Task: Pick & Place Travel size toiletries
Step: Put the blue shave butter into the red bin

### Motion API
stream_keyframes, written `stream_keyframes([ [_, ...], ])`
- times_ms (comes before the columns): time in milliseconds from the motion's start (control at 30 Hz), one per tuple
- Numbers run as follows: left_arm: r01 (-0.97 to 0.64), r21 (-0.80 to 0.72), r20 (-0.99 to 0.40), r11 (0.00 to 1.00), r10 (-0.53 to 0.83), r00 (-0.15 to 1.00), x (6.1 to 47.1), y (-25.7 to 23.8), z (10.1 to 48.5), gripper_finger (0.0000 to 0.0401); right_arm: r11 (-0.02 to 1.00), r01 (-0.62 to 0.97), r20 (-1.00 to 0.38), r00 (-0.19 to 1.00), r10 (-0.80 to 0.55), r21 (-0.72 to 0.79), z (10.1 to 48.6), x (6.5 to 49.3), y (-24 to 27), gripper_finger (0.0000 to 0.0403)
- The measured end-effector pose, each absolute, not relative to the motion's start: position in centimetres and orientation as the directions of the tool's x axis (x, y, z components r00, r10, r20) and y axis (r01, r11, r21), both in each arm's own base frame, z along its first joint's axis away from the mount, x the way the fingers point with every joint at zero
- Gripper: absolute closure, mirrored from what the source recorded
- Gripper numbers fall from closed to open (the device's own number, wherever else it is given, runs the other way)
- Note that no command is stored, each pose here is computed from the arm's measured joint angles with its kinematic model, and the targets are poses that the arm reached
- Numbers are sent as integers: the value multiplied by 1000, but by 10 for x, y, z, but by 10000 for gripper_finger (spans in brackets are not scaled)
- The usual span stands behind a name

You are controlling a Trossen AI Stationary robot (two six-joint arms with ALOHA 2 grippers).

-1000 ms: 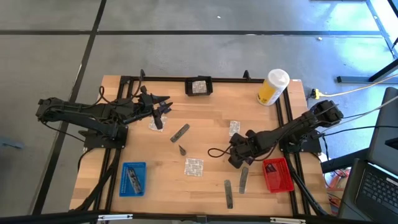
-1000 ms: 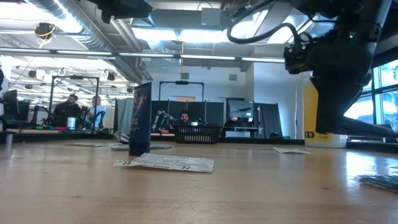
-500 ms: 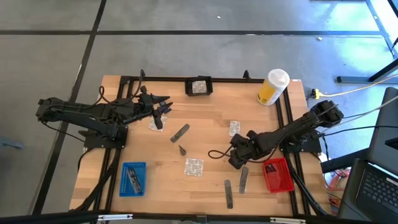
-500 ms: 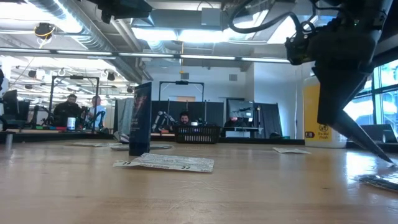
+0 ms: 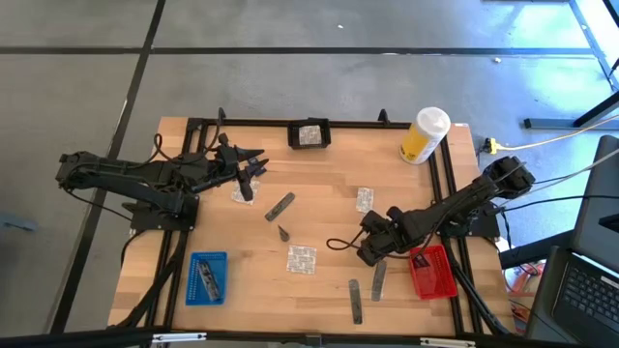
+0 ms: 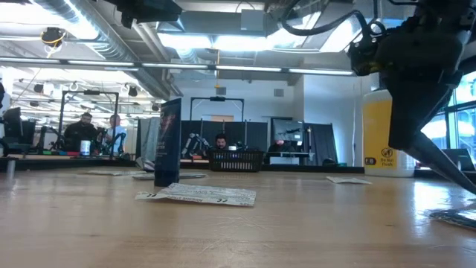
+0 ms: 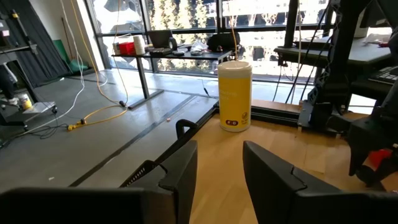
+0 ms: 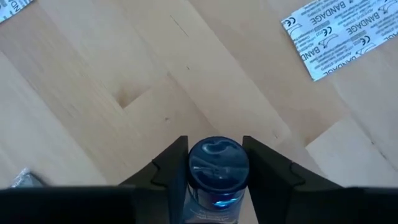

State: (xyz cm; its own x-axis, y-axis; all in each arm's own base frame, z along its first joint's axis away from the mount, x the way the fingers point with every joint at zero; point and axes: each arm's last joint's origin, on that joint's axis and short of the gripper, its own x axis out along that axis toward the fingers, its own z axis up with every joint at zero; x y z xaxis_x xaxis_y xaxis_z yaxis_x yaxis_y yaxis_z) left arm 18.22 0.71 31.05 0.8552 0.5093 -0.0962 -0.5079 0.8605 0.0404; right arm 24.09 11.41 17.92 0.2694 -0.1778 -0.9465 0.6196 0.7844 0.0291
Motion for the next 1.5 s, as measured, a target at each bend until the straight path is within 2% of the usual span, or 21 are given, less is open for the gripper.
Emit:
stream_keyframes([
  [333, -508, 40, -96, 861, 509, 855, 182, 7, 310, 278, 781, 624, -944, 275, -183, 31, 183, 236, 125, 265],
  [433, -508, 40, -96, 861, 509, 855, 182, 7, 310, 276, 775, 631, -939, 272, -209, 11, 191, 236, 128, 276],
  [900, -508, 40, -96, 861, 509, 855, 182, 7, 310, 277, 754, 656, -925, 263, -275, -38, 240, 230, 147, 275],
  [1500, -508, 40, -96, 861, 509, 855, 182, 7, 311, 276, 678, 732, -929, 298, -220, 74, 273, 210, 179, 270],
])
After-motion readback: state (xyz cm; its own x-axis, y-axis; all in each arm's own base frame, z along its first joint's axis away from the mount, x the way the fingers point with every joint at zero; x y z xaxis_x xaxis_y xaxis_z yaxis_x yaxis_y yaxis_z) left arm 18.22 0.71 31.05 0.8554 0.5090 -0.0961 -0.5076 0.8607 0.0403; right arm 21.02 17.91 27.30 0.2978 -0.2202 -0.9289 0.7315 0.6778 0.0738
